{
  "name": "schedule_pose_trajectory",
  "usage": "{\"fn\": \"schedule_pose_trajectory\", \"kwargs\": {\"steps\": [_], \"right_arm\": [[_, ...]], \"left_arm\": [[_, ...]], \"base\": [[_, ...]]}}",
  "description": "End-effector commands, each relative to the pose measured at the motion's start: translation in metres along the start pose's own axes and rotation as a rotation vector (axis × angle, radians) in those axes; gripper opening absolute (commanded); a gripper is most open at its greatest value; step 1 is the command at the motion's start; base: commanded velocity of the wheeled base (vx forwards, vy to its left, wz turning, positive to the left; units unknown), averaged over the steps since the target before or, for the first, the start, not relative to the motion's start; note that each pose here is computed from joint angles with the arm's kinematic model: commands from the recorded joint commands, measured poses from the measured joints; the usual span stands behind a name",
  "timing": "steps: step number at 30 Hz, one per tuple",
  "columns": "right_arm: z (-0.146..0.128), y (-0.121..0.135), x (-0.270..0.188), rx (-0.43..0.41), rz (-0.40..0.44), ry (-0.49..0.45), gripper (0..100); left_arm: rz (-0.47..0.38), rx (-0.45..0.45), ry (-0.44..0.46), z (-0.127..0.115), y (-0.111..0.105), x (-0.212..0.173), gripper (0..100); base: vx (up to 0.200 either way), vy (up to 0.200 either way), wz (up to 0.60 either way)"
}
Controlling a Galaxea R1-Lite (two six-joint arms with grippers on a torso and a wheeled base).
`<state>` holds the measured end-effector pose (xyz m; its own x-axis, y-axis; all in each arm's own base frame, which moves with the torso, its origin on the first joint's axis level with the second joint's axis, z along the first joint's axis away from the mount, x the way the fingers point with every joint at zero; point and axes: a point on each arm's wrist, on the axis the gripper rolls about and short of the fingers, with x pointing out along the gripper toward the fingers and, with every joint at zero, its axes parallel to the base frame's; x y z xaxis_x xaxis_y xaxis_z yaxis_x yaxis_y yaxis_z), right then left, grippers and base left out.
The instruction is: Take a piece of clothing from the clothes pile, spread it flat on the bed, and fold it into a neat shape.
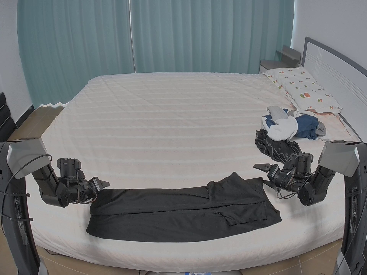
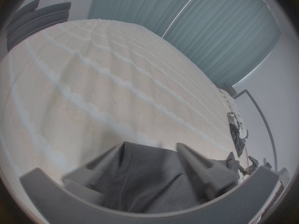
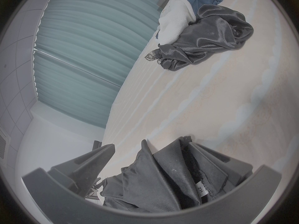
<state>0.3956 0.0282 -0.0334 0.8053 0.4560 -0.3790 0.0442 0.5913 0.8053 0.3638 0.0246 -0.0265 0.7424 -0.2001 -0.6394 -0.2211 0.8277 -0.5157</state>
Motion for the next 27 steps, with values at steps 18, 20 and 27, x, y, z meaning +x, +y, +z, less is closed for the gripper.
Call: {"fn": "schedule_pose_trajectory", "kwargs": {"steps": [18,20,27], "right_arm": [[0.004,-0.003,0.003,-0.008,0.005,-0.008,100],[0.004,-0.003,0.003,-0.007,0.004,-0.009,100],[0.007,-0.003,0.005,-0.008,0.007,-0.014,100]], "left_arm": [[0.065,-0.189,-0.113,0.016,0.007,0.0,0],[0.077,-0.195,-0.124,0.018,0.01,0.001,0],[0.077,-0.199,-0.139,0.022,0.013,0.002,0]], "base": [[0.0,0.0,0.0],[0.0,0.0,0.0],[0.0,0.0,0.0]]}}
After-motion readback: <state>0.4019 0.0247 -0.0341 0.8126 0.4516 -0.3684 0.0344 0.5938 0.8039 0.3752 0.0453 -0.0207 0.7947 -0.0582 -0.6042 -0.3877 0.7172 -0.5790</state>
